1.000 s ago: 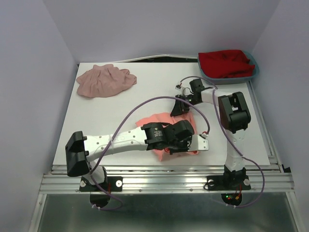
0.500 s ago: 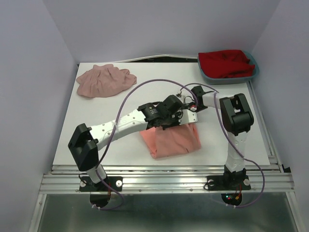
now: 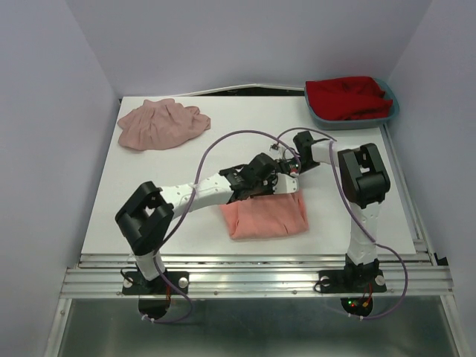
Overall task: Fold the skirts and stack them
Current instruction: Fold the skirt
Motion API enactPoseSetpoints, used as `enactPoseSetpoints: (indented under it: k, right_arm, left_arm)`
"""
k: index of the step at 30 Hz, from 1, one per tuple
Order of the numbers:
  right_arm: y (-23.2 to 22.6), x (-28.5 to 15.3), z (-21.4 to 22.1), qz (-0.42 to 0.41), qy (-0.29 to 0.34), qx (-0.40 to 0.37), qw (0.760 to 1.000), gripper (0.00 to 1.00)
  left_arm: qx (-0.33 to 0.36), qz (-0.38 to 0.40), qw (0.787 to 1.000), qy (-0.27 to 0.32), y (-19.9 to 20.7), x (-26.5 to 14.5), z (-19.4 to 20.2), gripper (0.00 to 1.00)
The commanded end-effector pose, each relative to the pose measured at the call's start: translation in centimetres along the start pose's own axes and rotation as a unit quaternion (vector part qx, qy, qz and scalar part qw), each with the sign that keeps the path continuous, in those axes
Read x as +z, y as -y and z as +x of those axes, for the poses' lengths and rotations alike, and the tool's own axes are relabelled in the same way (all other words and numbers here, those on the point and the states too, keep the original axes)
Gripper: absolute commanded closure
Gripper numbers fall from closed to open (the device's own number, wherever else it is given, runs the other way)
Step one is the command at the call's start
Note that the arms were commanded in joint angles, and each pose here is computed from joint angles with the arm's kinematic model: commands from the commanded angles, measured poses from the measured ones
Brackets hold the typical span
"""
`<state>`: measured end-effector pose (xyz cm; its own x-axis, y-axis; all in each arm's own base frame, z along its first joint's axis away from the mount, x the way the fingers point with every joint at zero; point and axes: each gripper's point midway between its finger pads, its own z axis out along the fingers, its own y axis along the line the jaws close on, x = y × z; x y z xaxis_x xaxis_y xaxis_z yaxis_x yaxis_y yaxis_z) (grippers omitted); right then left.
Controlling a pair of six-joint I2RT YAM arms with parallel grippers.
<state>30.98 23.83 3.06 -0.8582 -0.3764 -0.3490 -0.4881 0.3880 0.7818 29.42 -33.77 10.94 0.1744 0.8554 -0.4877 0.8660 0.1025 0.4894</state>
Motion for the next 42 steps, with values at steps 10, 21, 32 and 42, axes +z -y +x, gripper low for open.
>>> enactPoseSetpoints:
  k: [10,21,32,42]
  right_arm:
    - [2.3,-7.3,-10.6,0.252,0.129,0.027,0.959,0.51]
    - [1.2,-14.2,-14.2,0.229,0.231,0.096,0.941,0.43]
    - [-7.8,-24.7,-16.2,0.166,0.344,0.032,0.924,0.45]
    - [-18.3,-16.2,-11.3,-0.038,0.255,-0.051,0.965,0.46]
  left_arm:
    - [0.034,-0.036,0.999,0.023,-0.3,3.9,0.8,1.00]
    - [0.068,-0.043,0.997,0.016,-1.3,6.0,0.9,0.60]
    - [-0.071,-0.169,0.979,0.086,-16.8,-4.3,-3.0,0.01]
    - [-0.321,0.025,0.916,0.240,-10.4,-14.0,-6.1,0.15]
